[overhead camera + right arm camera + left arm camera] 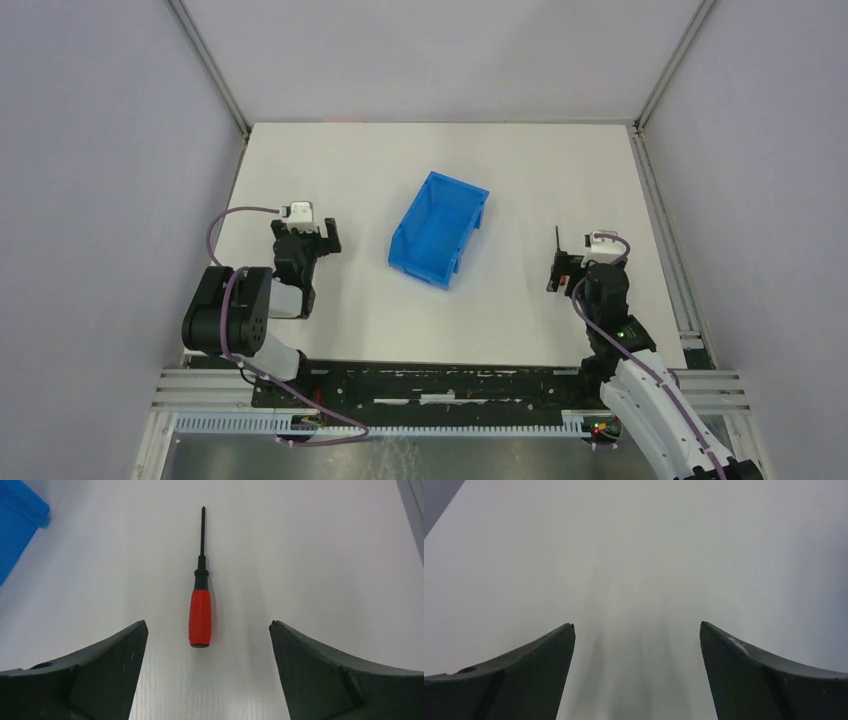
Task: Put the screwdriver in the bin
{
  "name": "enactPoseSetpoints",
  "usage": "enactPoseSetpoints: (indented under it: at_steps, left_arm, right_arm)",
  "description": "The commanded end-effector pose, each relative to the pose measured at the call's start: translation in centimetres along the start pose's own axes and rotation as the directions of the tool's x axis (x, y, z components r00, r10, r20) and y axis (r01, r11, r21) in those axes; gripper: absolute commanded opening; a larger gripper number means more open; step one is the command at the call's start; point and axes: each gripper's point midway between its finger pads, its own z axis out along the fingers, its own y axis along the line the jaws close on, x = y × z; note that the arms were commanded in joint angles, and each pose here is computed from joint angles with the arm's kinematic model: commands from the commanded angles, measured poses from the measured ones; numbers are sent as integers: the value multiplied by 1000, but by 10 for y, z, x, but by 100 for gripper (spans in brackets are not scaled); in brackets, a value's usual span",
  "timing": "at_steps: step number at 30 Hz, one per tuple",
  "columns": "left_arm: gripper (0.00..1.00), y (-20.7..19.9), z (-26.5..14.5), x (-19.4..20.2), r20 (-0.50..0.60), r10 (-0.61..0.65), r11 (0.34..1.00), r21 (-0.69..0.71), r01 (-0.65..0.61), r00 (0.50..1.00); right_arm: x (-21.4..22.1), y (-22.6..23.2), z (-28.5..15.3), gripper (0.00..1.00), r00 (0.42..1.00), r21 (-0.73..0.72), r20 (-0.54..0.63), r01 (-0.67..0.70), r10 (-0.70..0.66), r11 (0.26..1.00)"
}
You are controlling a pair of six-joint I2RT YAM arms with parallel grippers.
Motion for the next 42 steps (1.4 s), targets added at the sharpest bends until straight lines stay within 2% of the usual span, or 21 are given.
enactPoseSetpoints:
  at_steps: [1,4,9,12,14,16,17,20,23,26,33,35,38,39,40,42]
  left_arm:
    - [100,-1,1,-16,53,-33,999,9,33,998]
    - [100,-1,1,-16,53,-33,999,10,33,998]
    - [100,-1,1,-16,53,-33,999,10,33,998]
    - [100,-1,1,-16,53,-33,999,9,33,998]
    - [100,-1,1,-16,53,-33,999,10,33,998]
    - [100,-1,1,-16,54,-33,999,10,33,998]
    - [100,-1,1,-16,53,-33,999,10,33,998]
    - [100,-1,1,-16,53,-33,999,9,33,998]
    - [100,-1,1,-16,53,-33,999,9,33,998]
    - [100,-1,1,-16,54,-33,999,9,33,998]
    - [100,-1,1,-16,53,-33,999,9,33,998]
    - [100,-1,1,-16,53,-33,999,9,33,998]
    - [100,-1,1,-16,53,-33,999,10,33,998]
    - [100,-1,1,-16,54,-33,999,9,33,998]
    - [100,-1,1,-16,53,-33,999,9,33,998]
    - [100,-1,1,-16,53,-33,999,8,33,998]
  right_arm:
    - [-47,-12,-4,98,983,78,156,-106,93,991]
    - [-86,-21,-15,98,968,127,233,-130,98,983]
    - [-171,-9,-40,98,940,77,340,4,-30,997]
    - [-213,-7,-44,98,950,105,303,42,-72,994]
    - [-230,-3,-35,98,971,120,209,91,-115,989]
    - [-231,4,-13,98,985,109,46,159,-165,981]
    - [-218,8,4,98,980,92,-75,192,-185,977]
    - [-182,17,47,98,923,4,-325,218,-205,976]
    - [-123,24,79,98,855,-73,-470,210,-219,975]
    - [-67,18,98,94,797,-60,-570,204,-201,977]
    - [23,10,97,73,708,-68,-685,173,-172,983]
    - [39,8,93,63,687,-74,-706,169,-171,983]
    - [48,5,90,26,679,-72,-716,162,-164,984]
    - [45,5,91,12,680,-73,-715,158,-162,985]
    - [37,4,91,2,683,-71,-713,156,-160,985]
    - [7,6,91,0,707,-72,-688,161,-166,984]
